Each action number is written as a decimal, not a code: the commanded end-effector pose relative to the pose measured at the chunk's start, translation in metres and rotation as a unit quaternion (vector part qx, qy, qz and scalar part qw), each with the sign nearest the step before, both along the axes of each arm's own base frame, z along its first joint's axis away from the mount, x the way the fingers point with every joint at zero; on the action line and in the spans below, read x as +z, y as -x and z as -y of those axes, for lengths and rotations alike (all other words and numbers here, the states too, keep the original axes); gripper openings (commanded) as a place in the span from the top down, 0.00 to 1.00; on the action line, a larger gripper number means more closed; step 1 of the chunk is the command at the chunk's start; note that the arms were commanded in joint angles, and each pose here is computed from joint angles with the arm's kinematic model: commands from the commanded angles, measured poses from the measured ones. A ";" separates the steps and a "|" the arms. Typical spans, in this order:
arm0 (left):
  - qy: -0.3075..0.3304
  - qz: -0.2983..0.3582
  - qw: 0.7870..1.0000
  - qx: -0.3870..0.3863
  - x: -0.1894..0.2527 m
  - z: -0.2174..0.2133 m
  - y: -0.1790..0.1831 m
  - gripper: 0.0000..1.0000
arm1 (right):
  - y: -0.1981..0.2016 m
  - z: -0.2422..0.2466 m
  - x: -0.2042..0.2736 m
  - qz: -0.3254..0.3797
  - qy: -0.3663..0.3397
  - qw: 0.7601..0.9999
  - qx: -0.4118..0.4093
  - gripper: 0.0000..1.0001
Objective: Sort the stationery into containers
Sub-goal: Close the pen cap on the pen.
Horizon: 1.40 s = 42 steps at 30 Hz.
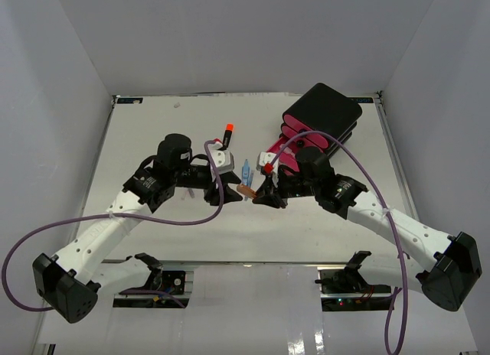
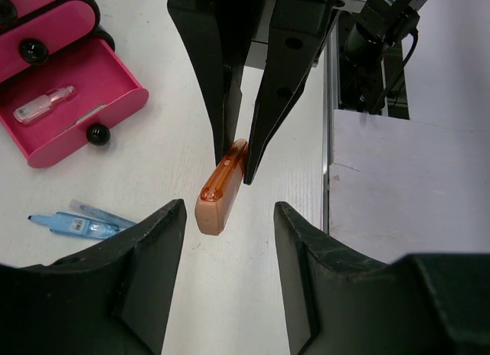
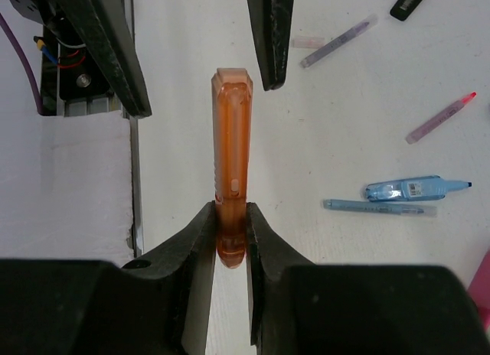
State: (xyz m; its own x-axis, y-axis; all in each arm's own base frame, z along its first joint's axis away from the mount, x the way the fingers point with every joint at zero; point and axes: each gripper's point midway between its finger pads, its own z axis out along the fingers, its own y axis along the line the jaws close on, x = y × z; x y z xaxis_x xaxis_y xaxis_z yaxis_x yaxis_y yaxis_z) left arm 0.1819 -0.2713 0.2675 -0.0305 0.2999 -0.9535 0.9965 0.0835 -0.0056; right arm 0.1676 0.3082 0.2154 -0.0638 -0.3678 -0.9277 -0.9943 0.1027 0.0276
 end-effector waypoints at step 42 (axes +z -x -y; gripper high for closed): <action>0.016 -0.047 0.998 -0.026 -0.003 0.013 0.001 0.70 | -0.001 0.000 0.014 0.027 -0.018 0.999 0.004 0.92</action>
State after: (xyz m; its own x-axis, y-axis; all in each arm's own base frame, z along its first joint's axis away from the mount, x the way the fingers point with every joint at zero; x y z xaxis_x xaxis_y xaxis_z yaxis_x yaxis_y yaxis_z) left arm 0.1848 -0.2855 0.2559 -0.1290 0.2953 -0.9466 0.9916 0.0419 -0.1221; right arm 0.1657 0.3081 0.2157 -0.0457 -0.3663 -0.9294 -0.9962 0.0854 0.0153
